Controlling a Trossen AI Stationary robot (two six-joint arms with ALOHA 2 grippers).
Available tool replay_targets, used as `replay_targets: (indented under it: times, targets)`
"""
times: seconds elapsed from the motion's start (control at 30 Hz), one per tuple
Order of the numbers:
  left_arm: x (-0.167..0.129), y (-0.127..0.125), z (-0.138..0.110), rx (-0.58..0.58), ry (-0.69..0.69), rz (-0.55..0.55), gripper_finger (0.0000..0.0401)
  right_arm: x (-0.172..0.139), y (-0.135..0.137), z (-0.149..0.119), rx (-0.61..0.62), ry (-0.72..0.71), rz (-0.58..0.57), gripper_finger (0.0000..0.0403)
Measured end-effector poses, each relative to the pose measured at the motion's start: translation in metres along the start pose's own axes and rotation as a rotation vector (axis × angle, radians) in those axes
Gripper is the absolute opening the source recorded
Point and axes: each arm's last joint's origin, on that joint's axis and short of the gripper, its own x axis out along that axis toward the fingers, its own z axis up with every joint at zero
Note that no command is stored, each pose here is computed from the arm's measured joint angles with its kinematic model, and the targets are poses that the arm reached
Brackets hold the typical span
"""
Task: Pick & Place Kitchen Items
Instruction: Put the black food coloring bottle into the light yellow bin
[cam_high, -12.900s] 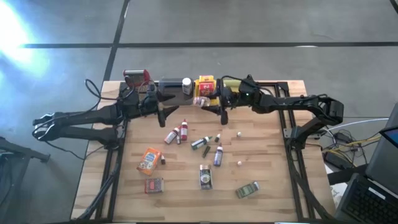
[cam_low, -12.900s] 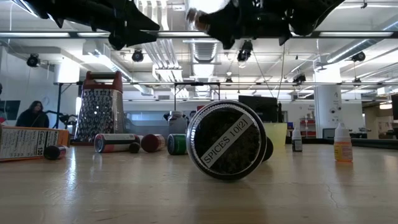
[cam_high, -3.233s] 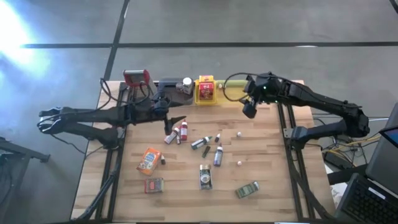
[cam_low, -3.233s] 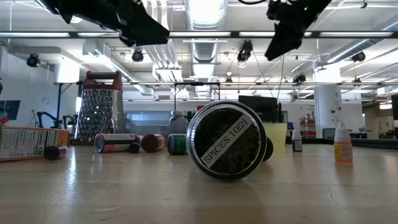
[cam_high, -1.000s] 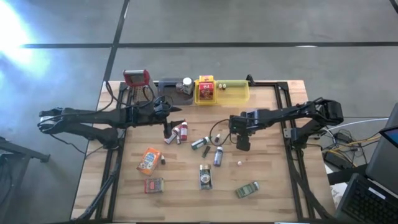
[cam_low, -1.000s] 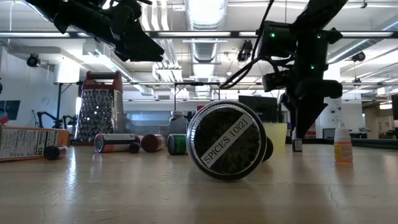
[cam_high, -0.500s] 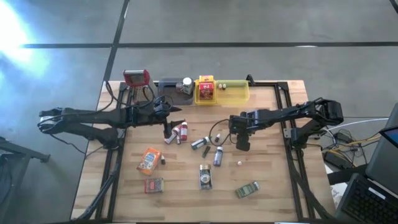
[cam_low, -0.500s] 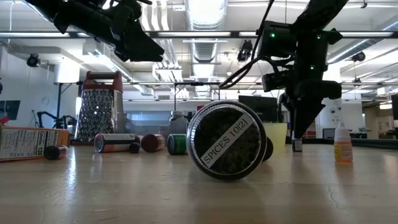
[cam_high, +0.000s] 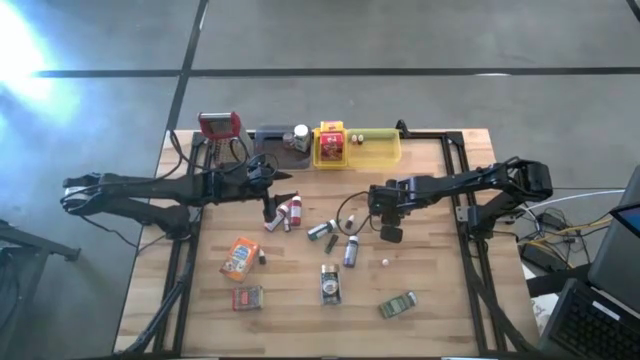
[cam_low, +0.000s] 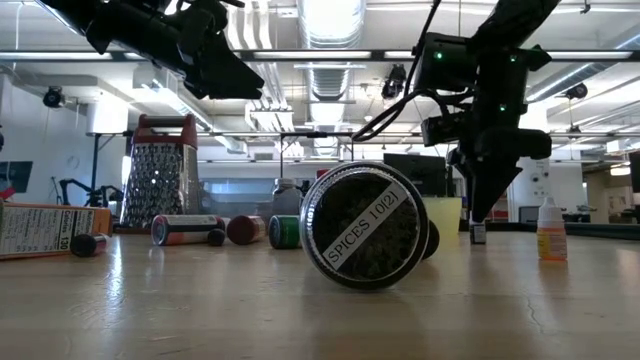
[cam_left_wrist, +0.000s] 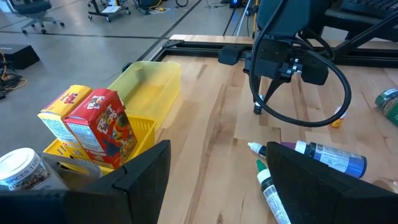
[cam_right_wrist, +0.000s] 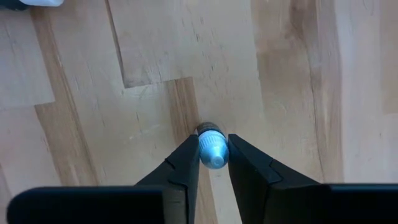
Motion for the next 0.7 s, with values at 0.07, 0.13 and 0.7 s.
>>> replay_targets:
  times: [0.07, 0.13, 0.7]
  targets:
    - [0.0000, 0.0000, 0.0000, 0.000, 0.000, 0.000, 0.0268, 0.0000, 0.0000, 0.0000, 0.001, 0.000, 0.000, 0.0073]
    - [0.0000, 0.0000, 0.0000, -0.001, 0.000, 0.000, 0.0268, 0.0000, 0.0000, 0.0001, 0.000, -0.001, 0.000, 0.0073]
    - [0.0000, 0.0000, 0.0001, -0.003, -0.001, 0.000, 0.0268, -0.0008, 0.0003, 0.0024, 0.001, -0.019, 0.004, 0.0062]
